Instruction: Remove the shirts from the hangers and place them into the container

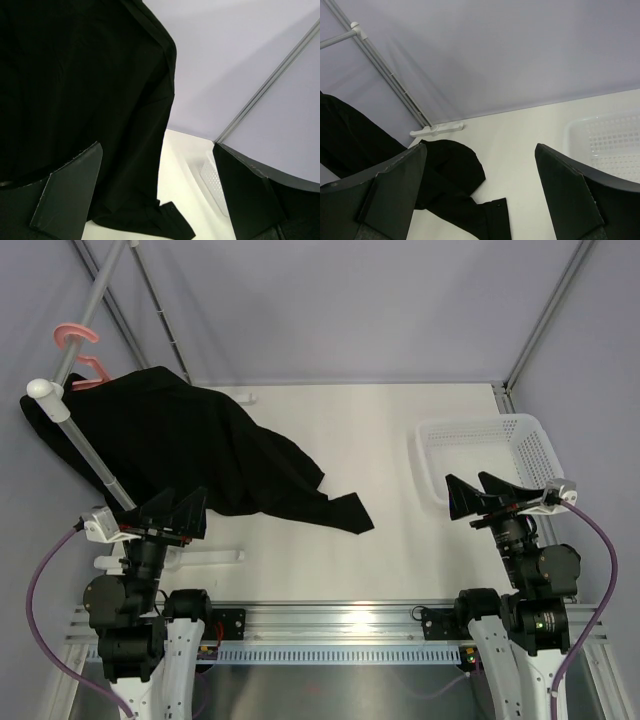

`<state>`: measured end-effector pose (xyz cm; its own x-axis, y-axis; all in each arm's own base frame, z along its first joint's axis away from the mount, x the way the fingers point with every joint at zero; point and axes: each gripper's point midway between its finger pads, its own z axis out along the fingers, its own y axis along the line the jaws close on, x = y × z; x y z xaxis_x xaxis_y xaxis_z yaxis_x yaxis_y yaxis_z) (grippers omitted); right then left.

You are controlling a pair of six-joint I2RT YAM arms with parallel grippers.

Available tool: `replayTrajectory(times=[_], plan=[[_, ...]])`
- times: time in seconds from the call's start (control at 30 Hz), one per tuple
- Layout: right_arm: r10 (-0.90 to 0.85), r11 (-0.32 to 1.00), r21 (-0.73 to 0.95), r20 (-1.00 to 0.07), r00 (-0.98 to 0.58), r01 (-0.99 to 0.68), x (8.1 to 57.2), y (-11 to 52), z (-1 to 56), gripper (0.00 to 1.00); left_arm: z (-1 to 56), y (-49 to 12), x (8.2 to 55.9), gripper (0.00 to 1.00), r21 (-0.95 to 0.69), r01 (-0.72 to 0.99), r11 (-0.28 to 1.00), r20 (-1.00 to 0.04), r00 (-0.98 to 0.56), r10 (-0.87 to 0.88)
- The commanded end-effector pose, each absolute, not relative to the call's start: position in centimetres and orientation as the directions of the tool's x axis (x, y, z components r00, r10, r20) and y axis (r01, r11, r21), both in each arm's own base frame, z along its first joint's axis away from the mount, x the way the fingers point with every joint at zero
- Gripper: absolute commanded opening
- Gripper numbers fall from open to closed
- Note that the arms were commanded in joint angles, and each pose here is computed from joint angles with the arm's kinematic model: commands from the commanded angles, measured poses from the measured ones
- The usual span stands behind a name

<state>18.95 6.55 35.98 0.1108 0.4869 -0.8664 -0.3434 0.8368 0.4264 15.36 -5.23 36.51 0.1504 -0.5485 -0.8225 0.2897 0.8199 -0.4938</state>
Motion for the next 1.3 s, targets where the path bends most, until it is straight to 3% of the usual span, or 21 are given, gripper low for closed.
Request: replayTrajectory(times=[0.0,0.17,0.33,0.5,0.63,0.73,0.87,1.03,1.27], plan=[[0.505,0.841,0.462,-0.857,0.103,-0.282,19.4,5.6,35.2,1.00,36.5,-5.0,15.2,0.99,-0.491,0.276,0.826,-0.825,0.156,-0.543],[0.615,0.783,0.596,-0.785,0.076,-0.178,20.9,4.4,34.8,1.00,35.5,-4.8,15.6,0.99,-0.508,0.252,0.823,-0.825,0.133,-0.550],[0.572,0.793,0.587,-0.809,-0.133,-0.163,24.2,6.5,34.2,0.99,33.6,-4.5,17.1,0.99,-0.546,0.172,0.820,-0.828,0.040,-0.560],[0.473,0.746,0.511,-0.858,-0.199,-0.427,25.5,10.8,37.3,0.99,33.3,-4.4,17.4,0.99,-0.548,0.130,0.826,-0.835,-0.026,-0.550],[0.411,0.596,0.455,-0.881,-0.235,-0.662,26.5,15.7,41.8,0.99,33.2,-4.5,17.0,0.99,-0.547,0.121,0.828,-0.837,-0.050,-0.545],[0.341,0.552,0.343,-0.925,-0.170,-0.760,27.4,18.9,45.8,0.99,32.8,-5.4,16.9,0.99,-0.547,0.167,0.820,-0.836,-0.074,-0.543],[0.251,0.358,0.227,-0.958,-0.141,-0.906,27.3,26.7,49.8,1.00,32.0,-6.5,16.8,0.99,-0.553,0.215,0.805,-0.833,-0.118,-0.541],[0.173,0.290,0.178,-0.976,-0.132,-0.940,29.2,32.5,50.6,0.99,31.1,-6.8,16.7,0.96,-0.534,0.218,0.817,-0.845,-0.158,-0.511],[0.166,0.416,0.177,-0.979,-0.117,-0.892,31.4,34.4,49.4,0.99,33.1,-6.3,17.9,0.93,-0.441,0.216,0.871,-0.896,-0.155,-0.415]])
